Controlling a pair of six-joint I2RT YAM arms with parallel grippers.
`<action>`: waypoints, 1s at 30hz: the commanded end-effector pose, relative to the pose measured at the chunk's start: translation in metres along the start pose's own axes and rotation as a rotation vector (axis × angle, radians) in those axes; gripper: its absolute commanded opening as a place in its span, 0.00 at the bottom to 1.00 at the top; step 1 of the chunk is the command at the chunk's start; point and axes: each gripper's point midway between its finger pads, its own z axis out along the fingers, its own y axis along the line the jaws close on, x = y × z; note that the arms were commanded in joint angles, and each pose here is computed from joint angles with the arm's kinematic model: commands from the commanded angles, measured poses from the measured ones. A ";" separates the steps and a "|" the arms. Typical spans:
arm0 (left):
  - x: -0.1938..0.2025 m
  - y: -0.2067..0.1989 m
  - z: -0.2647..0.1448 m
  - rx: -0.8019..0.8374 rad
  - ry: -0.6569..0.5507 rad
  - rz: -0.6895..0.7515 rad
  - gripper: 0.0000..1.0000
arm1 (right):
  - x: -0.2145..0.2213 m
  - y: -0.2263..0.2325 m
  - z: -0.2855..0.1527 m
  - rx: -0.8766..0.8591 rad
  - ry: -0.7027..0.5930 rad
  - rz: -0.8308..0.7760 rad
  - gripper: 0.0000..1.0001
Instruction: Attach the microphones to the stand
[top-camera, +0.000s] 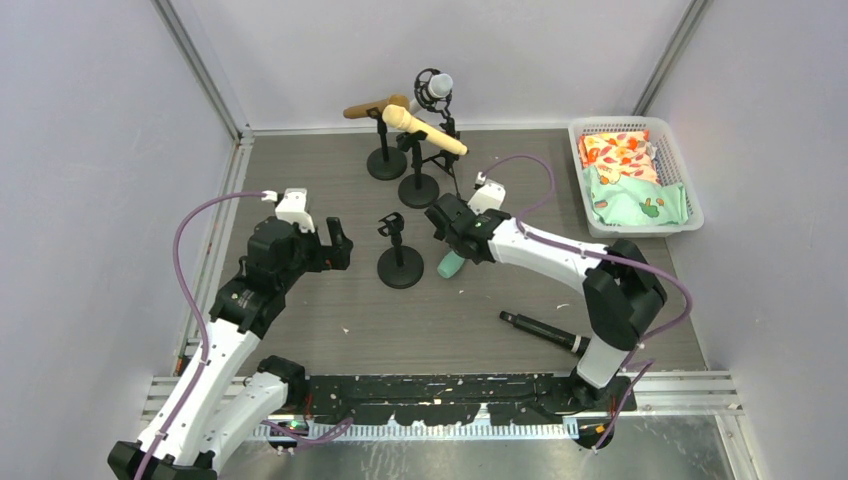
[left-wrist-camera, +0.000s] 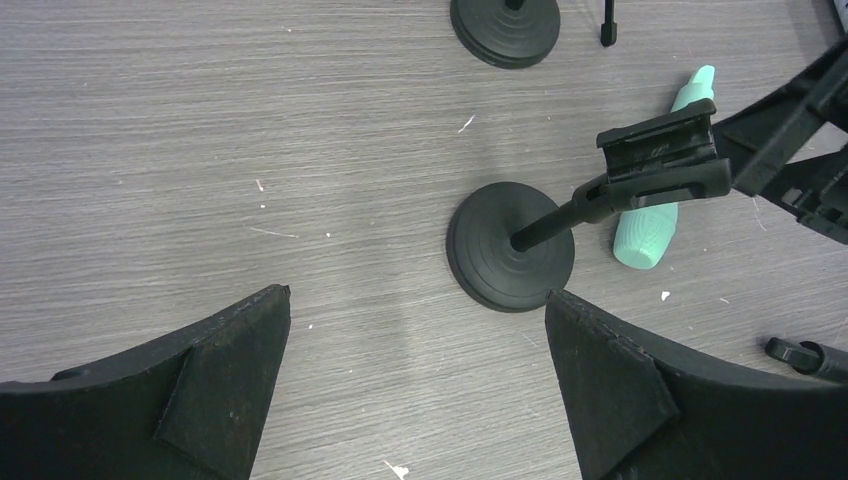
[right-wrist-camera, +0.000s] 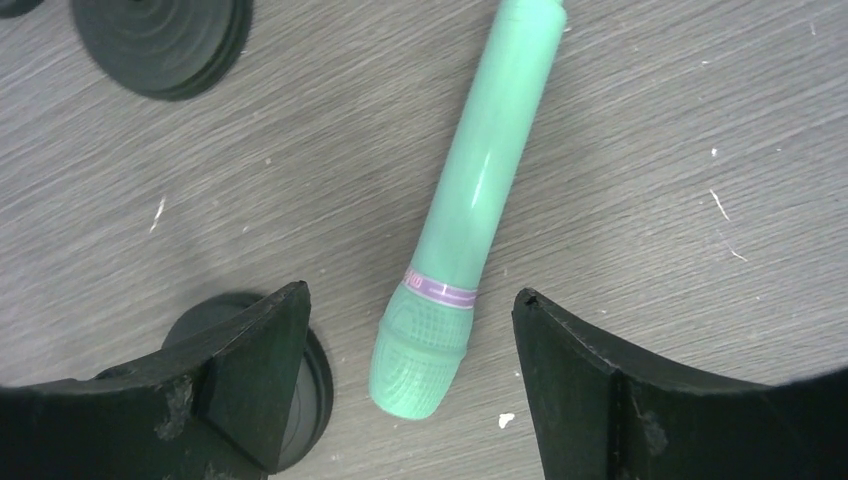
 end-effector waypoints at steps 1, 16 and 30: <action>-0.011 0.001 -0.002 -0.003 -0.048 0.007 1.00 | 0.002 -0.010 0.007 0.092 0.049 0.064 0.79; -0.012 0.002 -0.004 -0.008 -0.056 0.006 1.00 | 0.044 -0.035 0.050 0.223 0.154 -0.031 0.76; -0.023 0.007 -0.011 -0.035 -0.083 0.029 1.00 | 0.058 -0.074 0.061 0.234 0.243 0.008 0.54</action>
